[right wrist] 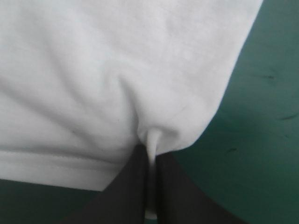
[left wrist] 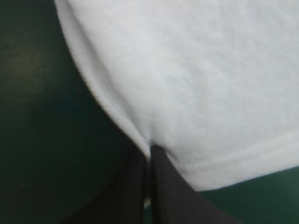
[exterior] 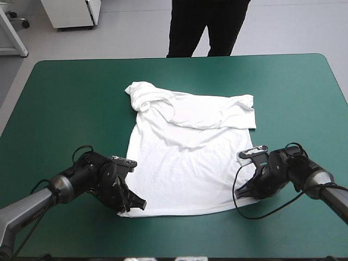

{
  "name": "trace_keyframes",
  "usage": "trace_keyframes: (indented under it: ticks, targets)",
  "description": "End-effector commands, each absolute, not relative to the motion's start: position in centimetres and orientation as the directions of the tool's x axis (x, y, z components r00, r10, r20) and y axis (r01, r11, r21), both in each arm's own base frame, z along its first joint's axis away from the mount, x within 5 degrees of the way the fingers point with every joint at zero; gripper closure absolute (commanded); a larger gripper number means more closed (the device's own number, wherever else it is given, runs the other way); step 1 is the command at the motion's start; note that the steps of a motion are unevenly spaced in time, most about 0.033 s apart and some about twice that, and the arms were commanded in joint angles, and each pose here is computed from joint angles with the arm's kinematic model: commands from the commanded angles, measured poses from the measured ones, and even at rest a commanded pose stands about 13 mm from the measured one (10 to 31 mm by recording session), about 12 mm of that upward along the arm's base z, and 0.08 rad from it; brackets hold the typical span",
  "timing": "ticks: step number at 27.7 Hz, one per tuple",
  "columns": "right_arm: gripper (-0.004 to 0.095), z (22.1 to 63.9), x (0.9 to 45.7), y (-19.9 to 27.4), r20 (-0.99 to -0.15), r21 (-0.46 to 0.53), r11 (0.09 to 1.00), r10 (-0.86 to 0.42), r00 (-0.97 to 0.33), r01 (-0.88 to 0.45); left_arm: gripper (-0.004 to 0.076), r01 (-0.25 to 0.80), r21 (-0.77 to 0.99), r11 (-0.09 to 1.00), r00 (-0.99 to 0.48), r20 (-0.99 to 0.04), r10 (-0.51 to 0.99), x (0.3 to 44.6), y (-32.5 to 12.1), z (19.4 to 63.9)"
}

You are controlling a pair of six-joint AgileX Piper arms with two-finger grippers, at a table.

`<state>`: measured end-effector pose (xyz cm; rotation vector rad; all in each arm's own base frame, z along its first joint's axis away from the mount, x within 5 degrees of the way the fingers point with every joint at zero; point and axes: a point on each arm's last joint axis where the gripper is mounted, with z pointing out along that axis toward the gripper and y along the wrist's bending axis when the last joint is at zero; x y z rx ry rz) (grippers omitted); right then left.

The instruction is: Fold the cloth

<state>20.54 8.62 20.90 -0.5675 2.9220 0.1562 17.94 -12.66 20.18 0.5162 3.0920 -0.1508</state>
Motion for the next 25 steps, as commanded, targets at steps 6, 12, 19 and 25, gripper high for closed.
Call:
trace_keyframes:
  ticks: [6, 12, 19, 25]
  targets:
    - [0.0925, 34.6, 21.5, 9.7, -0.567, 0.12, 0.903, -0.279, -0.775, -0.413, 0.0733, 0.411, -0.134, 0.902, -0.807, -0.513, 0.292, 21.3, -14.6, 32.0]
    - [0.0925, 42.7, 20.8, 9.0, -0.727, 0.06, 0.904, -0.251, -0.639, -0.423, 0.0733, 0.462, -0.07, 0.884, -0.614, -0.745, 0.262, 21.1, -13.7, 42.3]
    - [0.0925, 52.2, 18.9, 7.3, -0.909, -0.034, 0.926, -0.186, -0.374, -0.377, 0.0733, 0.494, 0.001, 0.869, -0.309, -0.934, 0.177, 19.0, -12.0, 53.1]
    - [0.0925, 58.6, 16.3, 5.8, -0.992, -0.056, 0.947, -0.09, -0.092, -0.317, 0.0733, 0.482, 0.098, 0.871, -0.061, -0.988, 0.145, 16.7, -10.1, 58.6]
